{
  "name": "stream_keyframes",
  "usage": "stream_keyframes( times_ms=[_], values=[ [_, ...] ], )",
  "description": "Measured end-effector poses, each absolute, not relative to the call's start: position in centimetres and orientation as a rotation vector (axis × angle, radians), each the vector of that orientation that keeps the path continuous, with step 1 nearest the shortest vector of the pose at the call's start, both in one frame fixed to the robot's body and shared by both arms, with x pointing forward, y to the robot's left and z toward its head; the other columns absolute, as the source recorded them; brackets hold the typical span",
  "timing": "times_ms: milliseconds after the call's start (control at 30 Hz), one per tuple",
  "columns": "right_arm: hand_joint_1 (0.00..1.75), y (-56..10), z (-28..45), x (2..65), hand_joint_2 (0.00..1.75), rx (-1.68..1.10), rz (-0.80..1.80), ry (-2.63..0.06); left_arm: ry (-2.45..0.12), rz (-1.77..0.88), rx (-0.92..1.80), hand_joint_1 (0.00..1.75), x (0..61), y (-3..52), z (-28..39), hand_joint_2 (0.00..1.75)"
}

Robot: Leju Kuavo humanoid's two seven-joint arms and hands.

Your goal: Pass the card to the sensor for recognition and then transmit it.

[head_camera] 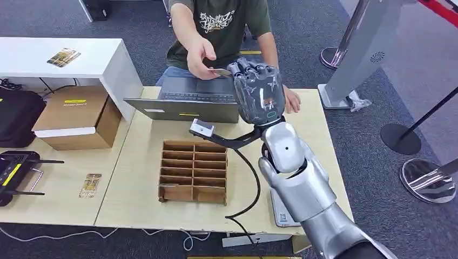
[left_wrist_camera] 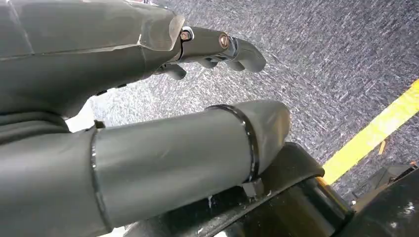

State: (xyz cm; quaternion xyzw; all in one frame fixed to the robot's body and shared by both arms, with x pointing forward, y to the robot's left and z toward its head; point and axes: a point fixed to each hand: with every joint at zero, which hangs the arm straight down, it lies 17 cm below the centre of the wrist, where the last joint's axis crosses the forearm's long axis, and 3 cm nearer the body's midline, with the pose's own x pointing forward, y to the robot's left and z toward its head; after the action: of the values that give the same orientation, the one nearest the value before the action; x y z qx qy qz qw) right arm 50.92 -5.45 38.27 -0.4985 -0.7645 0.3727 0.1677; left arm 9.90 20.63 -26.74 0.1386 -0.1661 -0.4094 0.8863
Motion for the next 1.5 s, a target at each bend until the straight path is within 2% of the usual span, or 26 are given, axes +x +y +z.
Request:
stream_keyframes(
  times_ms=[900, 933, 967, 1000, 1500],
  values=[
    [1.75, -5.8, 37.5, 54.6, 1.75, -1.404, 1.068, -2.068, -0.331, -0.860, 0.277, 0.00, 10.2, 20.3, -26.7, 0.00],
    [1.33, -5.8, 37.4, 54.6, 1.75, -1.403, 1.068, -2.067, -0.331, -0.860, 0.277, 0.00, 10.2, 20.3, -26.7, 0.00],
    [1.33, -5.8, 37.4, 54.6, 1.75, -1.403, 1.068, -2.066, -0.331, -0.861, 0.277, 0.00, 10.2, 20.3, -26.7, 0.00],
    [0.00, -5.9, 37.4, 54.6, 1.75, -1.403, 1.069, -2.065, -0.331, -0.861, 0.277, 0.00, 10.2, 20.3, -26.7, 0.00],
    [0.00, -6.7, 37.5, 55.0, 1.75, -1.410, 1.037, -2.049, -0.320, -0.867, 0.274, 0.00, 10.1, 20.3, -26.8, 0.00]
  ],
)
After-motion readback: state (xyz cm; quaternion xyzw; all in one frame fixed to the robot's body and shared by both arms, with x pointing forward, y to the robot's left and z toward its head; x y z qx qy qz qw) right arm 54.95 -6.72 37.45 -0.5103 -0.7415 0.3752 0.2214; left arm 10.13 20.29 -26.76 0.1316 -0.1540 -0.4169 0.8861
